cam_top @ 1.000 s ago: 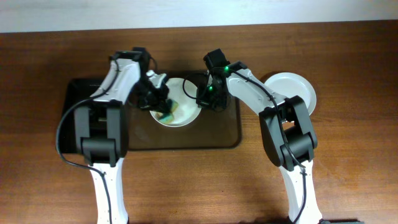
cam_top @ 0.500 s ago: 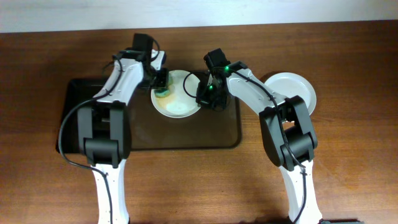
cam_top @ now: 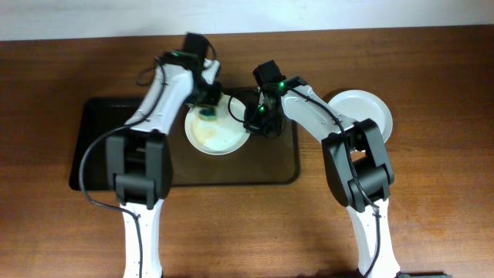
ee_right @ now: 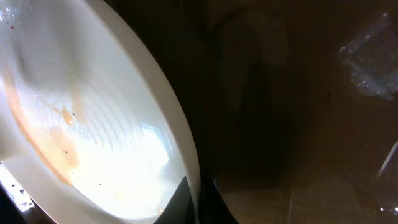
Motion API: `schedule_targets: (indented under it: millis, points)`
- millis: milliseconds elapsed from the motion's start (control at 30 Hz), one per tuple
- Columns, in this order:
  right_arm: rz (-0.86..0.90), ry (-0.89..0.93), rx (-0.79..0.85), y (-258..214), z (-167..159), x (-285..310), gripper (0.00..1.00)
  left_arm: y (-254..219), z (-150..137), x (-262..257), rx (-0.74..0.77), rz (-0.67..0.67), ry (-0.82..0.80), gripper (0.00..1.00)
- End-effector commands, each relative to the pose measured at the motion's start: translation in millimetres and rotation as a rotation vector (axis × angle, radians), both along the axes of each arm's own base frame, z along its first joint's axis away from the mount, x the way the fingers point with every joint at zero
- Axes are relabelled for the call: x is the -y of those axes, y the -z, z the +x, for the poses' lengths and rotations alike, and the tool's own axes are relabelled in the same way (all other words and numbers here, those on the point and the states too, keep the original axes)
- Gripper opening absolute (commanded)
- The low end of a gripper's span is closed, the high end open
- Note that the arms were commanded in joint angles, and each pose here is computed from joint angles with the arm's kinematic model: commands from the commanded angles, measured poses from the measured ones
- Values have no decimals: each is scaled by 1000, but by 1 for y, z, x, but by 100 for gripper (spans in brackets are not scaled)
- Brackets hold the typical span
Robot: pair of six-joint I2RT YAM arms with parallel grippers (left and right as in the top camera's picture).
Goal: Clean dirty plates on tray and stack at the side
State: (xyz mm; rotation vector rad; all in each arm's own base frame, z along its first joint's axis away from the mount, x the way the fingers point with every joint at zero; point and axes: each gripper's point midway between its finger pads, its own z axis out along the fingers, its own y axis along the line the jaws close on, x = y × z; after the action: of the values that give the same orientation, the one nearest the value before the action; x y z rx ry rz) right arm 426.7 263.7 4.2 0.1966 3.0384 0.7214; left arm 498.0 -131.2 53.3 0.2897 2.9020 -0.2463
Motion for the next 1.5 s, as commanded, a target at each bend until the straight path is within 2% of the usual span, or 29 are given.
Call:
schedule_targets:
  millis: [0,167,367,433,567,633,833,1167,1467]
  points:
    - [-76,-14,-48,30,-14,11,4,-42,23,-36,51,-64,-91,1]
    - [-106,-67,27,0,-9,21,4,-45,22,-70,33,-59,-157,1]
    - [-379,-43,261,-83,1,65,4,-44,22,-78,29,-58,-172,2]
    - [-530,-20,367,-120,-2,83,4,-44,22,-78,28,-58,-172,2]
    - [-774,-21,502,-154,-9,96,4,-44,22,-78,29,-58,-172,2]
    - [-943,-39,597,-172,-14,94,4,-43,22,-78,28,-58,-172,4]
    - [-1273,26,898,-234,-33,77,4,-39,20,-80,15,-48,-174,4]
    - [-1419,112,1121,-280,-50,59,4,-38,20,-80,14,-49,-174,4]
    - [-1425,140,1172,-288,-56,52,4,-38,20,-80,14,-48,-174,4]
